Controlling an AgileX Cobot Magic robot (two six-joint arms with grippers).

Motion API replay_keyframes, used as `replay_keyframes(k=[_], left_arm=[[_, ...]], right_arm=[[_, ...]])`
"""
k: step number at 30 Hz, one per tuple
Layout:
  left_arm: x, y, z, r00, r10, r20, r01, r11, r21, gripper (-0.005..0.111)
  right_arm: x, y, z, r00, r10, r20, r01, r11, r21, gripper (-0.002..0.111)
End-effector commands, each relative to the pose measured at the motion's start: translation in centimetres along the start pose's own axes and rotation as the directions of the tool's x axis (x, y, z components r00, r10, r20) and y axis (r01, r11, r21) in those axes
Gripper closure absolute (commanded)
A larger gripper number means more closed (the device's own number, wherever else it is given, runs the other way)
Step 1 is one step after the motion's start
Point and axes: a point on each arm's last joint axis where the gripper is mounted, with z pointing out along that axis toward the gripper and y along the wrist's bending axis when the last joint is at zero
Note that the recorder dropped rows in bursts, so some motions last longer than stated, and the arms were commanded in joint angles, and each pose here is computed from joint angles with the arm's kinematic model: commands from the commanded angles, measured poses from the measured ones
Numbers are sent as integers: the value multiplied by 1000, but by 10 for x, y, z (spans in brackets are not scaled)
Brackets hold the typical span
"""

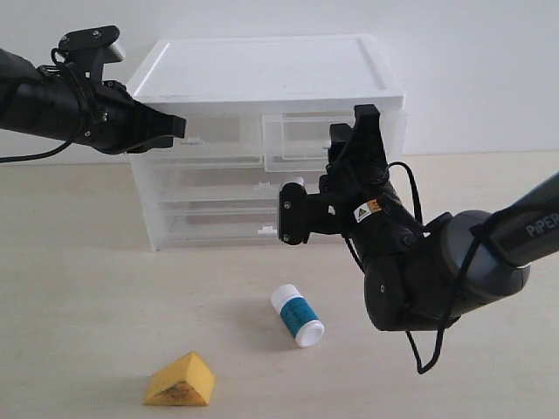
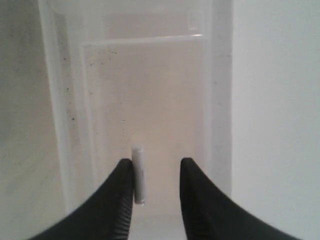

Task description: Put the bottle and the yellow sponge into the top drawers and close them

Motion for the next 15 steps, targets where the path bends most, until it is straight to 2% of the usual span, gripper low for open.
replay_keyframes(k=[1,3,15], left_arm=[[-3,2,0,1000,-6,26,7,1000,-21,103],[-3,2,0,1000,-6,26,7,1000,-21,103],[-3,2,0,1000,-6,26,7,1000,-21,103]], right_arm=[[2,-3,2,1000,6,-8,-6,1000,22,97],[2,-3,2,1000,6,-8,-6,1000,22,108],[1,-2,1,1000,-25,-18,25,1000,17,108]])
